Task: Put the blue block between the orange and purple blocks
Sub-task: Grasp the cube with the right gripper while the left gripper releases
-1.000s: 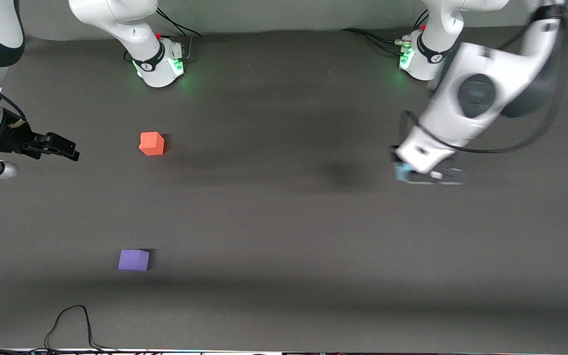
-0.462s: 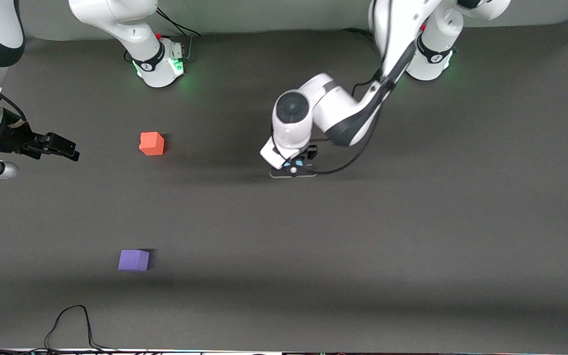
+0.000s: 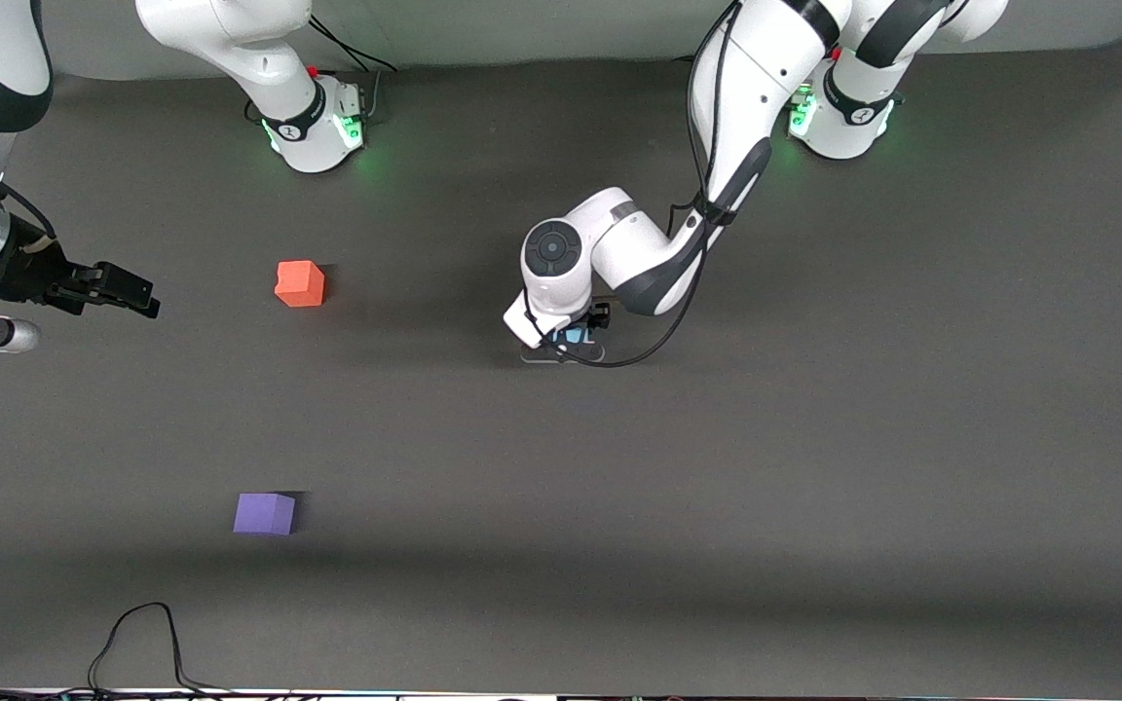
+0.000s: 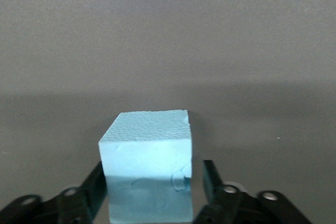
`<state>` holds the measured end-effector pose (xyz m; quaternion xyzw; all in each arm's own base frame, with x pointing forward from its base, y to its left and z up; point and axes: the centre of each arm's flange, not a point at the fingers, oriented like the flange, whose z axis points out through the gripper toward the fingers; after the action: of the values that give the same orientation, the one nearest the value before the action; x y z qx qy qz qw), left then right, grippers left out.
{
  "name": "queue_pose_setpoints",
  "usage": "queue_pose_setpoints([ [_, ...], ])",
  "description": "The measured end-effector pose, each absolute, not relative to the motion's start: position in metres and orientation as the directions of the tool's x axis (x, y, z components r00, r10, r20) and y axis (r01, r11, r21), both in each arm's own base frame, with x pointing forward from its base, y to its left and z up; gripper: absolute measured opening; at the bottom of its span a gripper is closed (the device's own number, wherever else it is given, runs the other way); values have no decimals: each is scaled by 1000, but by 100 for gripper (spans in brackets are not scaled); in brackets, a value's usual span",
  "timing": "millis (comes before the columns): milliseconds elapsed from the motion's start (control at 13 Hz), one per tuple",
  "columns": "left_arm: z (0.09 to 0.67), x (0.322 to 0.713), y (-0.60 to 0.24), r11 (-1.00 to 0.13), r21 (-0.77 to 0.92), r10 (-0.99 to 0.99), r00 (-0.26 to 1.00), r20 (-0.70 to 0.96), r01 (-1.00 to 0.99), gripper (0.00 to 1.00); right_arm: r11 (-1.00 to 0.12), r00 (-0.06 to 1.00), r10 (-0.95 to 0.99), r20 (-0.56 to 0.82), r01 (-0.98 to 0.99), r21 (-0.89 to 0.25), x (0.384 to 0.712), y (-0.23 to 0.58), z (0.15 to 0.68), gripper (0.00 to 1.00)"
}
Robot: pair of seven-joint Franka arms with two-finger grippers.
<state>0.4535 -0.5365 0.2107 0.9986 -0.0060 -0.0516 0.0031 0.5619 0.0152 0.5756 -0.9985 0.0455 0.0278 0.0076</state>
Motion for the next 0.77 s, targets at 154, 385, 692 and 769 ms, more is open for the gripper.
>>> queue_pose_setpoints([
  [154,223,462,-538,-1000,19,-6,996,-85,-4,100,-999,997,-51,-57,-51,-13,562,41,573,100],
  [385,294,492,-512,-1000,-8,30,997,-74,29,100,-998,998,2,-60,-2,-60,563,115,558,100],
  [692,420,569,-356,-999,-19,40,987,-157,37,100,-997,998,21,-66,15,-81,568,222,503,100],
  [769,440,589,-300,-999,-19,49,984,-173,46,100,-997,998,24,-62,19,-77,564,254,488,100],
])
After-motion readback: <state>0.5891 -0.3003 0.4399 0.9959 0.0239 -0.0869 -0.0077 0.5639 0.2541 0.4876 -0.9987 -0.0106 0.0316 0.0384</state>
